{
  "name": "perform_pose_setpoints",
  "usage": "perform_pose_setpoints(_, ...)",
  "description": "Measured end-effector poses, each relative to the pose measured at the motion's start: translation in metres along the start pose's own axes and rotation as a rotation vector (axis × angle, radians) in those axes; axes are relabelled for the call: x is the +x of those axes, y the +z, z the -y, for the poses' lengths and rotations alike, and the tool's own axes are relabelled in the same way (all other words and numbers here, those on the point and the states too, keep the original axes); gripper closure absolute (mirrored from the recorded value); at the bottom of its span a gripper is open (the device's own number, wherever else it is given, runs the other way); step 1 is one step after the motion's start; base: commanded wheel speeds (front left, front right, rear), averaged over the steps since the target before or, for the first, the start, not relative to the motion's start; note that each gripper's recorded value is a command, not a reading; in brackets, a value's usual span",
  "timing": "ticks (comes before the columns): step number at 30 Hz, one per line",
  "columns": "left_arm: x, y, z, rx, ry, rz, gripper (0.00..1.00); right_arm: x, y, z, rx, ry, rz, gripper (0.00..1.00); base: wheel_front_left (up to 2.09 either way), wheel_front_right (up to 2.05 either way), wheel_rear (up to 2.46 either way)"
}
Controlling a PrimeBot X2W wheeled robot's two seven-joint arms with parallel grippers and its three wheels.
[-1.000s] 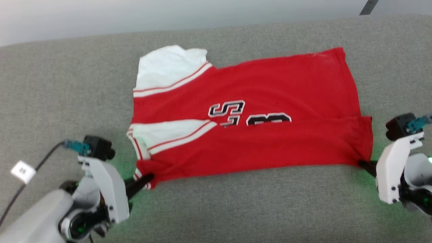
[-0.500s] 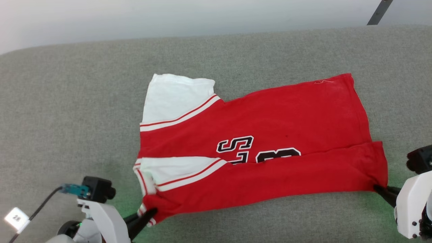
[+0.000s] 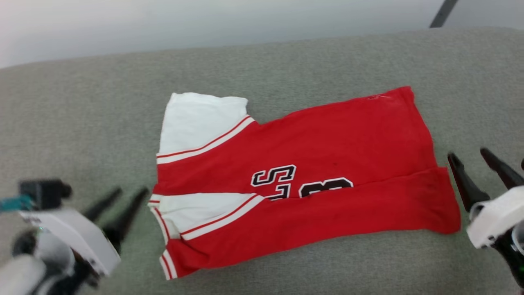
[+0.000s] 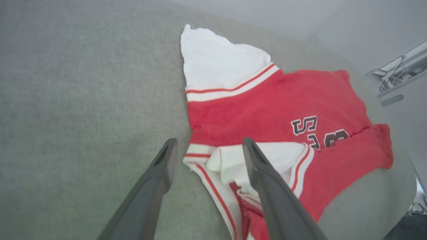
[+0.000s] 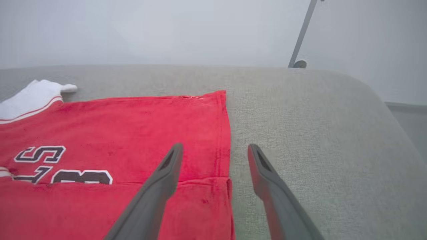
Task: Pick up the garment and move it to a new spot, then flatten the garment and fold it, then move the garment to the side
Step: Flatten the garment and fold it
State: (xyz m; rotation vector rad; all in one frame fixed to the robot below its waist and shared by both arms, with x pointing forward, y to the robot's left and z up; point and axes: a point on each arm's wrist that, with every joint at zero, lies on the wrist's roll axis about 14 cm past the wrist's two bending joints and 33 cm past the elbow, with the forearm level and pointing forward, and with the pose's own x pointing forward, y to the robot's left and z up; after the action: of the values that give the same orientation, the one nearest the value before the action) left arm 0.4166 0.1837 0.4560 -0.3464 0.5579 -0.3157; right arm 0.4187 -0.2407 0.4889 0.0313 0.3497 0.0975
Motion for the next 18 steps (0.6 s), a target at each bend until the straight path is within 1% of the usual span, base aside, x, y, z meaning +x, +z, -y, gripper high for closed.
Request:
perform_pose_setpoints(5, 0.024, 0.064, 0.001, 0.103, -0.005, 0.175, 0.0, 0.003, 0.028, -0.005, 0.047, -0.026, 0.185, 0.0, 0.0, 0.0, 0.0)
perform_pose_setpoints(7, 0.037, 0.084, 0.001, 0.175, -0.001, 0.218, 0.0, 0.003, 0.034, -0.009, 0.054, -0.026, 0.236, 0.0, 0.0, 0.0, 0.0)
perform_pose_setpoints(9, 0.054, 0.1, 0.007, 0.188, -0.025, 0.242, 0.0, 0.001, 0.033, -0.011, 0.069, -0.03, 0.265, 0.0, 0.0, 0.0, 0.0)
perform_pose_setpoints(14, 0.102, 0.106, 0.015, 0.231, -0.058, 0.154, 0.0, -0.006, 0.019, -0.01, 0.095, -0.043, 0.265, 0.0, 0.0, 0.0, 0.0)
perform_pose_setpoints(17, 0.131, 0.101, 0.017, 0.249, -0.063, 0.059, 0.0, -0.012, 0.015, -0.005, 0.104, -0.063, 0.264, 0.0, 0.0, 0.0, 0.0)
perform_pose_setpoints(18, 0.14, 0.097, 0.013, 0.249, -0.047, 0.014, 0.0, -0.014, 0.012, -0.003, 0.109, -0.069, 0.259, 0.0, 0.0, 0.0, 0.0)
